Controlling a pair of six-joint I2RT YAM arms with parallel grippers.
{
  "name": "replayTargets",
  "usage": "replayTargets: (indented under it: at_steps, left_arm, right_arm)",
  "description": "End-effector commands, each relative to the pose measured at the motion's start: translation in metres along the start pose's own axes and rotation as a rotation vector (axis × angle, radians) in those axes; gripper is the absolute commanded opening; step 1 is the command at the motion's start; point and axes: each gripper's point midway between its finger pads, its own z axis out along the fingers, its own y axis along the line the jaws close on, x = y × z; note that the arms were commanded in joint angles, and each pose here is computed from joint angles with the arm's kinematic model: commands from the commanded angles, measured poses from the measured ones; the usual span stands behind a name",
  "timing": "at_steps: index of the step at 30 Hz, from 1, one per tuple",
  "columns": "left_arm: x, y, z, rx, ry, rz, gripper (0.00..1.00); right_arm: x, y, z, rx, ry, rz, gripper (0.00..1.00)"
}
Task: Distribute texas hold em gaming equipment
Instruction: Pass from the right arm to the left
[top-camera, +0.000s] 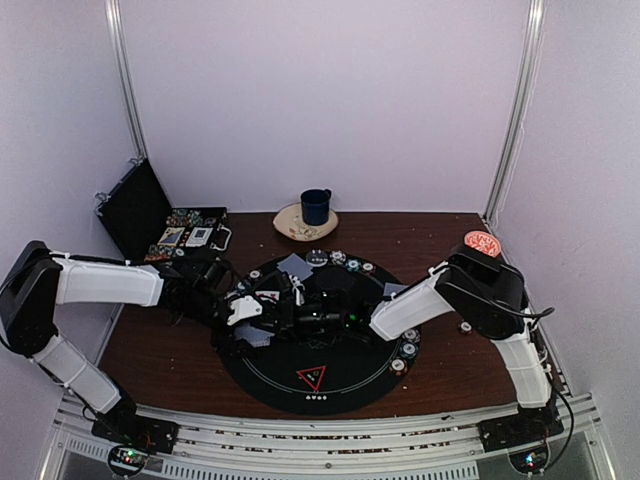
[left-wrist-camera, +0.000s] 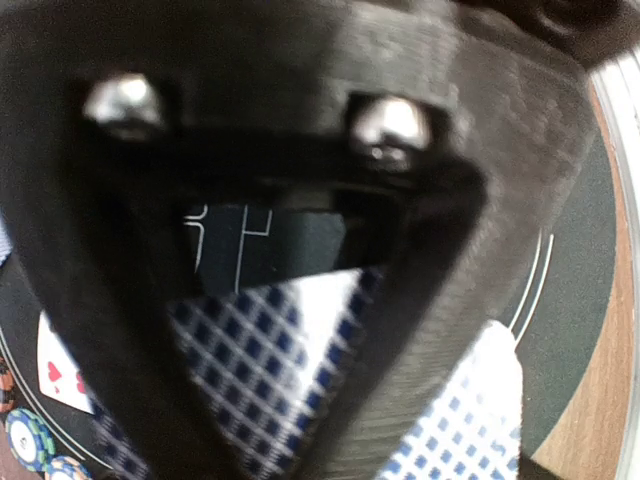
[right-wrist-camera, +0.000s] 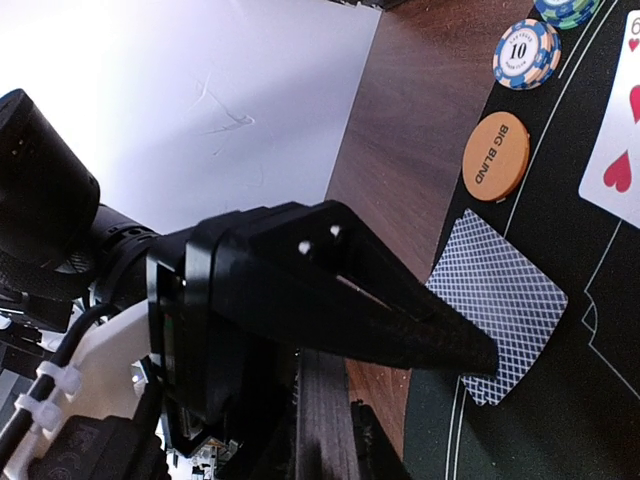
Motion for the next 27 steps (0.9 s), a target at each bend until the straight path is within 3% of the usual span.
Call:
replayTargets:
  at_steps: [1, 4, 22, 27]
  left_arm:
    - [-0.016, 0.010, -0.009, -0.058, -0.060, 0.054, 0.87]
    - [-0.018, 0.010, -0.010, -0.062, -0.073, 0.062, 0.98]
    - [-0.009, 0.002, 0.001, -0.005, -0.055, 0.078, 0.98]
    - [-0.010, 0.002, 0.001, -0.004, -0.057, 0.077, 0.85]
  right_arm:
    - [0.002, 0.021, -0.004, -0.036, 0.008, -0.013, 0.02]
    - [0.003, 0.023, -0.007, -0.059, 0.000, 0.000, 0.01]
    - [0.000, 0.036, -0.009, -0.114, -0.009, 0.011, 0.00]
    - [0.001, 0.024, -0.007, -0.066, -0.007, 0.008, 0.00]
